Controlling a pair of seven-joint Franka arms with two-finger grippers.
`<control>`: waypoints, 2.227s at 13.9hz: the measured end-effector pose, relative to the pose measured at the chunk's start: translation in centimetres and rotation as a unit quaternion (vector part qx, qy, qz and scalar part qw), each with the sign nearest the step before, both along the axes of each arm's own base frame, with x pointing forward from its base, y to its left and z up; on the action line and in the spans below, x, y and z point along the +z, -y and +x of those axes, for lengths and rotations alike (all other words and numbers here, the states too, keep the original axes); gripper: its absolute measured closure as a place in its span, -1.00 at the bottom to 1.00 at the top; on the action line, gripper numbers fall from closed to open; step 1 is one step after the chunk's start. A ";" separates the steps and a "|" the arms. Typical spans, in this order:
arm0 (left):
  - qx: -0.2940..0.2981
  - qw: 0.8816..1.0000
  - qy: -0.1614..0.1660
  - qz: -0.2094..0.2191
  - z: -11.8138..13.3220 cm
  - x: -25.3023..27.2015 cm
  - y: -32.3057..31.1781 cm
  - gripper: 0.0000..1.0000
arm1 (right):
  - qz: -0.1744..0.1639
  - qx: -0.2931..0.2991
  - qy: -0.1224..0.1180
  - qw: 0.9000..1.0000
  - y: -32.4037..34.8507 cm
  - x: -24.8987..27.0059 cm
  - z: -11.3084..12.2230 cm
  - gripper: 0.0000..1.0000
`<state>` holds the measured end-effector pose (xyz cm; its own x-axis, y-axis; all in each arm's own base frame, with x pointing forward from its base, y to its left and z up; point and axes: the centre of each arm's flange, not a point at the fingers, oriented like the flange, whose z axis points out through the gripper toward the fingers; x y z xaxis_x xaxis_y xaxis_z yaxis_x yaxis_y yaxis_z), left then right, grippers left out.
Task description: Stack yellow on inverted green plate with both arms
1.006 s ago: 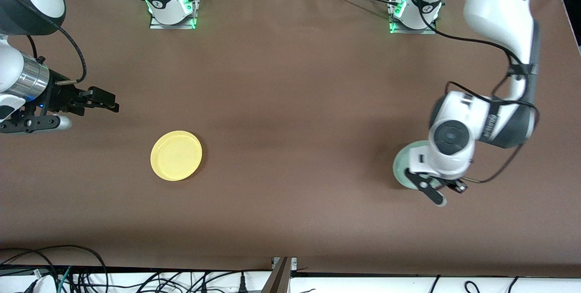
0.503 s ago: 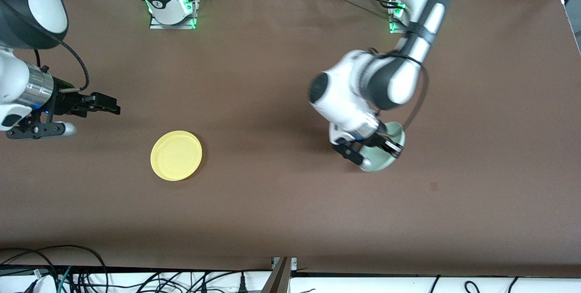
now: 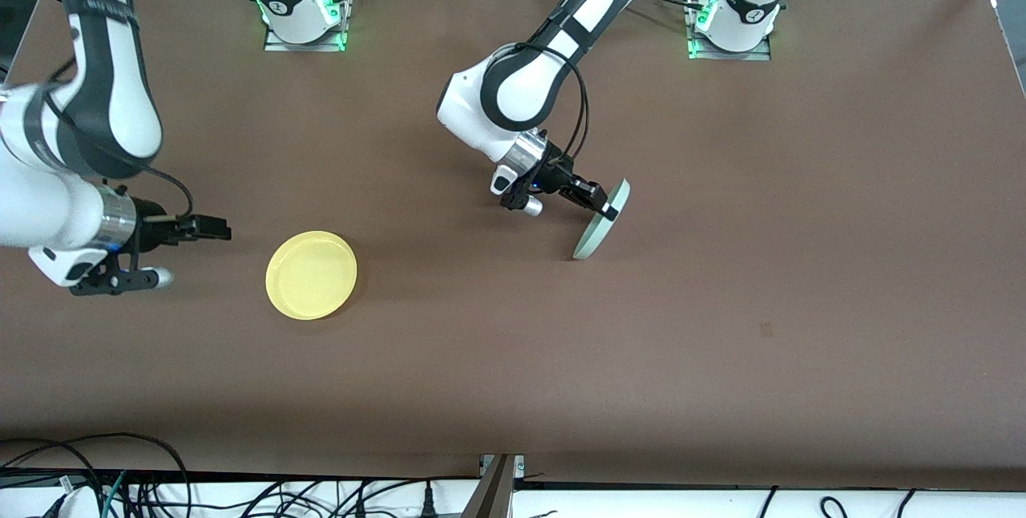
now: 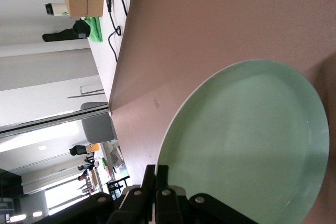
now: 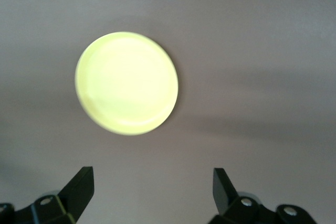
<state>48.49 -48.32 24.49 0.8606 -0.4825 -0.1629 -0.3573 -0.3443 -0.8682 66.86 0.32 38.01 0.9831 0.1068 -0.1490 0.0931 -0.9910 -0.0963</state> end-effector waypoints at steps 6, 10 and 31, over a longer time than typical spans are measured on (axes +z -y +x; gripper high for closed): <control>0.004 0.999 0.040 -0.003 -2.9 -0.1 2.8 0.95 | -0.019 0.006 0.024 1.000 0.1 -15.5 2.6 -1.00; 0.039 0.988 0.004 -0.148 -2.8 1.5 5.9 0.24 | -0.020 0.009 0.020 1.000 -1.1 -17.1 2.6 -0.92; 0.231 0.843 -0.141 -0.464 19.1 21.9 -27.1 -1.00 | 0.007 -0.156 0.037 0.987 -10.8 -13.1 3.9 0.95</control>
<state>67.61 -21.22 46.36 0.9819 -0.1379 -0.1300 -0.1456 -0.9880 -0.0513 70.72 11.10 24.95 0.9767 -0.2005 -0.0769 -0.2084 -0.9714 -0.1139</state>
